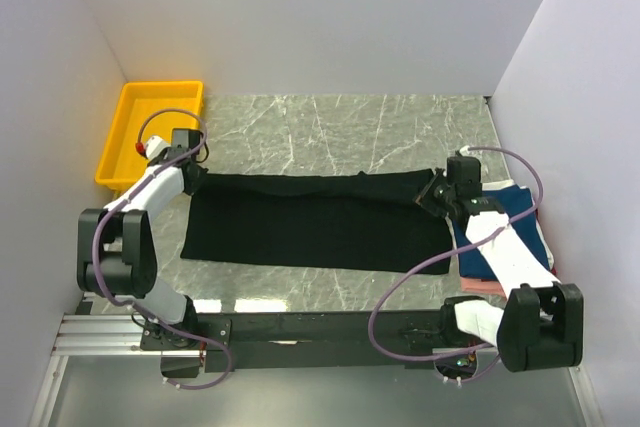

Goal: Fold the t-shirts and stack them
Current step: Fold the tshirt

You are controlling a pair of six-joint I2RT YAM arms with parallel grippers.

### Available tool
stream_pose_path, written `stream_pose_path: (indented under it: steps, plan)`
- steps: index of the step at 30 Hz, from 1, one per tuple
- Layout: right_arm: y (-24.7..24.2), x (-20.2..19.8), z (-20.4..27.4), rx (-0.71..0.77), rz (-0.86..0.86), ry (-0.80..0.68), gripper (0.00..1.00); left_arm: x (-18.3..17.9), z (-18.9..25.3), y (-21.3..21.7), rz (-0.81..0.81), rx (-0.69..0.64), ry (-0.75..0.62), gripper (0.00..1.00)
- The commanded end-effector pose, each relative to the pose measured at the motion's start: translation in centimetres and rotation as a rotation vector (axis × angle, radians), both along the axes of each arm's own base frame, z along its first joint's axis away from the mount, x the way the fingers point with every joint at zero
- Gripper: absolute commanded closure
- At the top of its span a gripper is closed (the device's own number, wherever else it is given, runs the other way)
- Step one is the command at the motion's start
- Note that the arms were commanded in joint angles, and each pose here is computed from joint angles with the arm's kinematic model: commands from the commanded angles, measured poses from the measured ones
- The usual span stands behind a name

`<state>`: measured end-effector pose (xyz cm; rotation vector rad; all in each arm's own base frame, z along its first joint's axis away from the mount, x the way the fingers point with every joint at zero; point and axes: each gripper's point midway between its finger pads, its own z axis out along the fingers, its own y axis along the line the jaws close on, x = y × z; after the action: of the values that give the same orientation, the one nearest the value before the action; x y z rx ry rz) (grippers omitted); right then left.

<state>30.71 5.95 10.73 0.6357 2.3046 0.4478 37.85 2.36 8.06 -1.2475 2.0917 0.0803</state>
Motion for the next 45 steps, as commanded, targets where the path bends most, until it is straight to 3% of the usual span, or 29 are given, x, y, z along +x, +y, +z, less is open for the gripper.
stream_pose_path:
  steps: [1,31,33,34,35,36,37,40,45]
  plan:
    - [-0.3,-1.0,0.2,-0.011,0.002,-0.022,1.0,-0.5,1.1,-0.1,0.009,-0.006,-0.051,0.99]
    - [1.0,-7.0,-4.3,0.096,0.036,0.048,1.0,-4.0,-0.9,1.1,0.072,-0.008,-0.036,0.99]
    - [1.0,-7.1,-4.1,0.109,0.042,0.052,0.94,-4.1,-0.8,1.0,0.067,-0.018,-0.048,0.96]
    - [1.1,-7.1,-4.0,0.106,0.053,0.05,0.83,-4.2,-0.8,1.0,0.061,-0.019,-0.051,0.87]
    - [1.1,-7.1,-3.6,0.107,0.057,0.043,0.77,-4.3,-0.4,1.0,0.059,-0.02,-0.064,0.81]
    - [1.1,-7.0,-3.3,0.101,0.071,0.034,0.61,-4.3,-0.3,1.0,0.056,-0.02,-0.072,0.75]
    - [1.1,-7.1,-3.1,0.1,0.076,0.03,0.54,-4.3,0.0,1.0,0.053,-0.021,-0.079,0.71]
    - [1.0,-7.0,-2.7,0.095,0.076,0.029,0.47,-4.2,1.0,0.9,0.047,-0.025,-0.102,0.56]
    - [0.5,-6.8,-2.7,0.064,0.057,0.029,0.47,-3.7,1.7,0.2,0.015,-0.045,-0.125,0.54]
